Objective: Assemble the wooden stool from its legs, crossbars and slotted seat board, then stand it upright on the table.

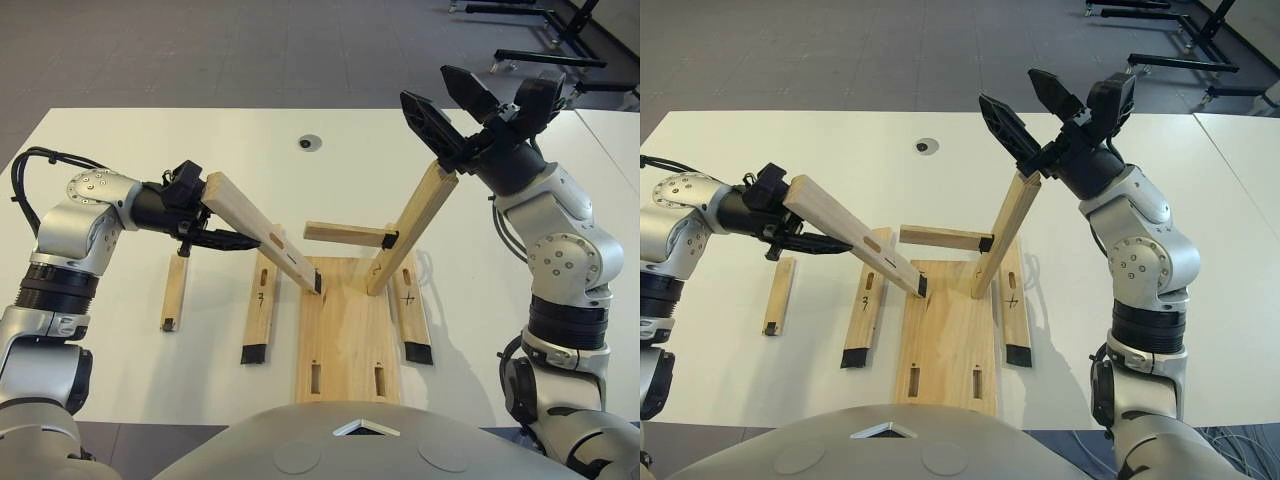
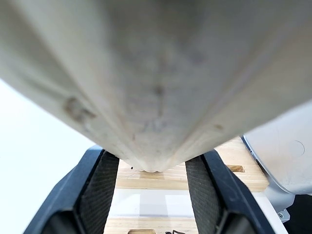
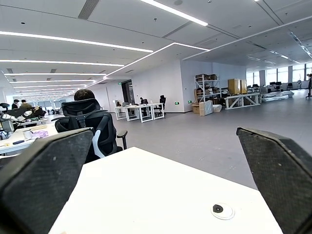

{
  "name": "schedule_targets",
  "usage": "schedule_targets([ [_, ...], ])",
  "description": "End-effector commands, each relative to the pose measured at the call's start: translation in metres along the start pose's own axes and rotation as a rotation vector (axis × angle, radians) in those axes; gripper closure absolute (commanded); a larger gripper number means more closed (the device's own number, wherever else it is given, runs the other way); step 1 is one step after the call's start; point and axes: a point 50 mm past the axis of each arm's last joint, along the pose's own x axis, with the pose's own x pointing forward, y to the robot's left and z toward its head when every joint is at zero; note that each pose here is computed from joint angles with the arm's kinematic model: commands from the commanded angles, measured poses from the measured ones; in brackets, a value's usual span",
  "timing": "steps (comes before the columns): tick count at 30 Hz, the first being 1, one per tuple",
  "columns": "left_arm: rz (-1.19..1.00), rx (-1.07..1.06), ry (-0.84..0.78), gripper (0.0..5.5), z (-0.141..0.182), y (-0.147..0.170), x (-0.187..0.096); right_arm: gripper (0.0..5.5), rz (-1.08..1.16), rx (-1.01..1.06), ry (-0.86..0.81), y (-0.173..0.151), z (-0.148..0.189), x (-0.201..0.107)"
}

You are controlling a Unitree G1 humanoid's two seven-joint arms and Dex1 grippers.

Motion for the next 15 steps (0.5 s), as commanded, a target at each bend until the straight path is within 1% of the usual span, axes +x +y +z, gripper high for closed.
schedule_targets([
  [1,-0.005,-0.121,0.141,3.4,-0.031,-0.006,0.006,0.11,0.017,-0.005,0.037,0.003,-0.006,-0.005],
  [6,-0.008,-0.123,0.14,3.4,-0.032,-0.007,0.007,0.11,-0.003,-0.034,0.087,0.0,-0.016,-0.013],
  [10,-0.011,-0.123,0.142,3.4,-0.032,-0.007,0.007,0.11,-0.028,-0.057,0.12,-0.003,-0.022,-0.011],
  [15,-0.008,-0.103,0.144,3.4,-0.03,-0.003,0.007,0.11,-0.03,-0.041,0.107,-0.001,-0.023,-0.008],
])
